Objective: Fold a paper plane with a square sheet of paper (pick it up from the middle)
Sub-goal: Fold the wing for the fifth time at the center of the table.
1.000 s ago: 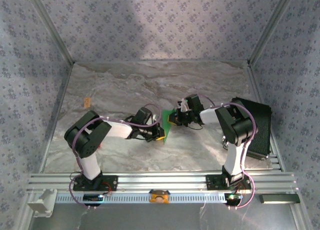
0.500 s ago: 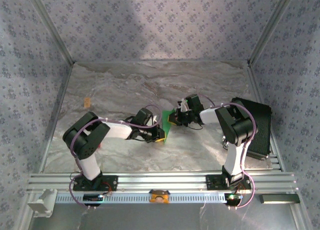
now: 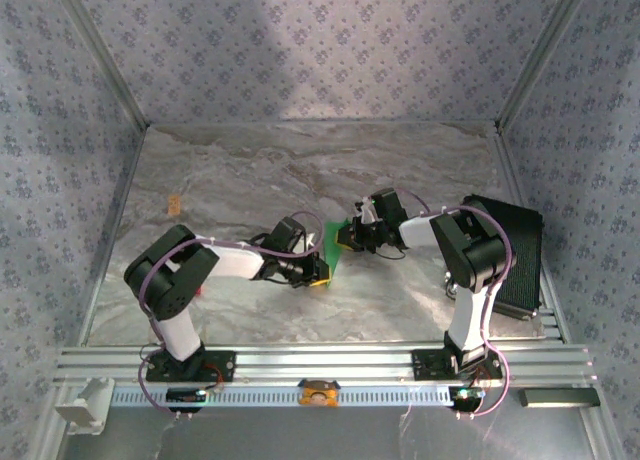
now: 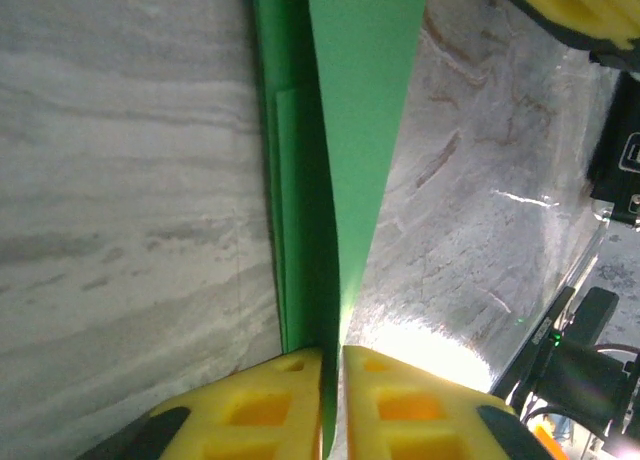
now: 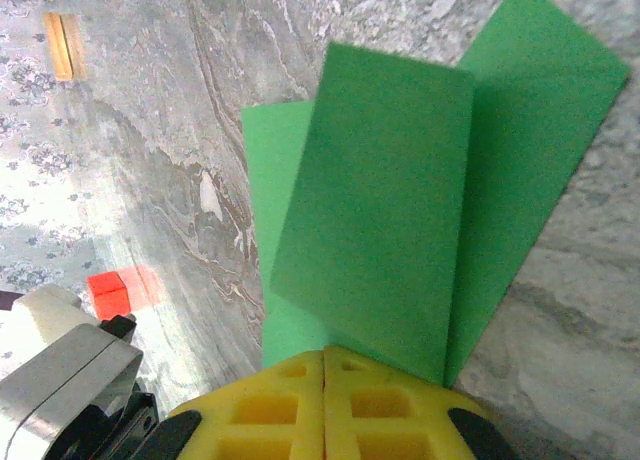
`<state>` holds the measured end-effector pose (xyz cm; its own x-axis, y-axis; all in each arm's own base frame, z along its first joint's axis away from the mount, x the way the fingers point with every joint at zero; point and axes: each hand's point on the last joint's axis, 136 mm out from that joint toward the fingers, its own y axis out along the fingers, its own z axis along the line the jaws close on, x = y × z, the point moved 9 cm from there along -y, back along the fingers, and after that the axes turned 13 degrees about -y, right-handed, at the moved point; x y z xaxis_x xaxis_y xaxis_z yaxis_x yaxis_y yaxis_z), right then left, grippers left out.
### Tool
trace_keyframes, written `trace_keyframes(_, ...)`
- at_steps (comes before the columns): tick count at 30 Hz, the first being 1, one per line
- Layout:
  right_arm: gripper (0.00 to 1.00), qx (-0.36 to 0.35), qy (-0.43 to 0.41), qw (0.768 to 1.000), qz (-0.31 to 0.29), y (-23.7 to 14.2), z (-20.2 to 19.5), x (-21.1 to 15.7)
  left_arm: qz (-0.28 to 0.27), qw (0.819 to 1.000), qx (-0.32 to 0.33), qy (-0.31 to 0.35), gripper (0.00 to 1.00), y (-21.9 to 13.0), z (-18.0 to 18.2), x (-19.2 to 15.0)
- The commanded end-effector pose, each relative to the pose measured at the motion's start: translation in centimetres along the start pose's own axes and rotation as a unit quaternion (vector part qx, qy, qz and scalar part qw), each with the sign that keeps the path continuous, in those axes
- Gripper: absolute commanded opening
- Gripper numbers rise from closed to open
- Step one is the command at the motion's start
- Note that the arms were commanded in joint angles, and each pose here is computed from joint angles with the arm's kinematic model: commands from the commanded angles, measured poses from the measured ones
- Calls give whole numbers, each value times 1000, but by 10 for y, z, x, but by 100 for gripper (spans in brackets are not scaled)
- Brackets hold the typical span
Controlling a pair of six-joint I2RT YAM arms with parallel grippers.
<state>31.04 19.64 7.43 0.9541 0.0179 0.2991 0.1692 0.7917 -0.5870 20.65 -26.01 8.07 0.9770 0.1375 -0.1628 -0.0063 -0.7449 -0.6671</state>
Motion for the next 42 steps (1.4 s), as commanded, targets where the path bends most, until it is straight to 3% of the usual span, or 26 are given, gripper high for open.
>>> trace_keyframes(1,8,-76,43,995,39,3,-26,-24,43,996,73,-42,15,0,32,-21)
trace_keyframes(11,7,-82,44,995,40,4,-27,-24,47,996,69,-37,3,1,30,-23)
trace_keyframes(15,7,-89,43,994,42,5,-27,-25,54,996,67,-35,3,3,30,-23)
trace_keyframes(26,7,-94,39,994,46,4,-25,-24,21,998,64,-10,23,-13,18,-27)
trace_keyframes(31,7,-94,38,994,45,4,-25,-24,-41,997,59,13,30,-37,3,-24)
trace_keyframes(34,7,-93,37,994,47,5,-24,-23,-69,997,18,26,20,-49,-16,-14)
trace_keyframes(42,7,-94,35,994,47,4,-23,-22,-35,997,-40,53,8,-29,-60,17)
